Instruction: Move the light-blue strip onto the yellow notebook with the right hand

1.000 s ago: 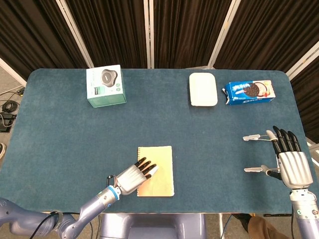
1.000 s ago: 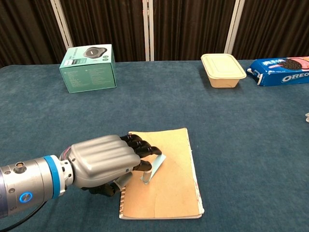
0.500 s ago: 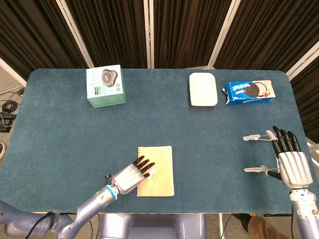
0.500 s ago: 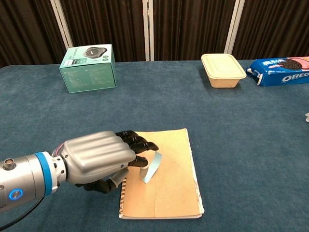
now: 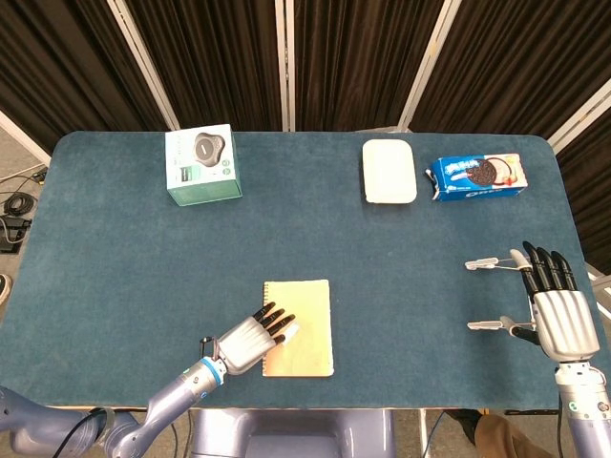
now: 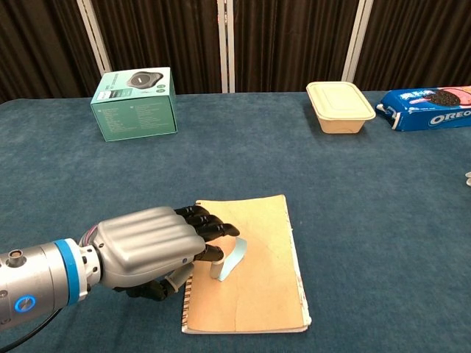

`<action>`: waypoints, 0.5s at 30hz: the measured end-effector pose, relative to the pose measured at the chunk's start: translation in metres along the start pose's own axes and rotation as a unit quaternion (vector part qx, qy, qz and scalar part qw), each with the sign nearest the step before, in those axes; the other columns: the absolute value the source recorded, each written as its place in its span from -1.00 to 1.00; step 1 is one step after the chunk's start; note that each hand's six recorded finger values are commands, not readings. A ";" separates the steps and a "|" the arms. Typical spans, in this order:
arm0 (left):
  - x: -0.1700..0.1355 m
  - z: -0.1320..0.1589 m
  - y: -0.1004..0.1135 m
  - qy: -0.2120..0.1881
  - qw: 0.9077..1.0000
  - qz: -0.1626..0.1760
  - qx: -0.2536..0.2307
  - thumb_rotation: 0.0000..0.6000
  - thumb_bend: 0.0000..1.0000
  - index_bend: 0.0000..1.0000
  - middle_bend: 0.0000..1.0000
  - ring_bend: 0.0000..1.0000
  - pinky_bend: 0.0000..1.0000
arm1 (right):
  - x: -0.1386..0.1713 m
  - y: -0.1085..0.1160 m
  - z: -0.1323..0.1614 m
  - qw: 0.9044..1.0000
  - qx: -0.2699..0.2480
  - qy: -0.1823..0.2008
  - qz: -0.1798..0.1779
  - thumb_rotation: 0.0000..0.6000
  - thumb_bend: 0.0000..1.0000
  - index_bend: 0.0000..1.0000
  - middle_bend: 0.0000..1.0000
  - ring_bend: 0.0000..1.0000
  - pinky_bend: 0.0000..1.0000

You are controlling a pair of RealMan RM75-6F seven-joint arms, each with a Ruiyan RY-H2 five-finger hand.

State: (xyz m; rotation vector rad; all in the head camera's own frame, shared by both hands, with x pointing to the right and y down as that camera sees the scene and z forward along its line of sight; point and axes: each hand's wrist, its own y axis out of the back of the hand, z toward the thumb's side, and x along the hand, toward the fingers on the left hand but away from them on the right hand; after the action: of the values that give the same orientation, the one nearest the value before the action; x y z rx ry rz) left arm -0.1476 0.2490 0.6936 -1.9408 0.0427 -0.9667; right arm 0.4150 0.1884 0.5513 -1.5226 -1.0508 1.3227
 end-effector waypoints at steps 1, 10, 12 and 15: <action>0.000 0.000 0.001 0.001 1.000 0.001 0.000 1.00 0.75 -0.34 -1.00 -1.00 -1.00 | 0.000 0.000 0.000 1.000 0.000 0.000 0.000 1.00 -1.00 -0.96 -1.00 -1.00 -1.00; -0.004 -0.003 0.016 0.002 1.000 0.027 0.005 1.00 0.75 -0.34 -1.00 -1.00 -1.00 | 0.000 0.001 0.001 1.000 -0.001 0.001 -0.001 1.00 -1.00 -0.95 -1.00 -1.00 -1.00; -0.004 -0.002 0.014 0.000 1.000 0.025 0.010 1.00 0.76 -0.34 -1.00 -1.00 -1.00 | 0.001 0.001 0.001 1.000 -0.001 0.001 -0.001 1.00 -1.00 -0.95 -1.00 -1.00 -1.00; -0.005 0.000 0.010 -0.002 1.000 0.021 0.015 1.00 0.76 -0.32 -1.00 -1.00 -1.00 | 0.001 0.001 0.000 1.000 -0.002 0.000 -0.002 1.00 -1.00 -0.95 -1.00 -1.00 -1.00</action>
State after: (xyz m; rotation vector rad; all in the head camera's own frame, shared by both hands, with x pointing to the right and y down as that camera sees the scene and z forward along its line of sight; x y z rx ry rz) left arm -0.1477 0.2449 0.6827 -1.9080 0.0662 -0.9300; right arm 0.4150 0.1886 0.5498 -1.5224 -1.0556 1.3191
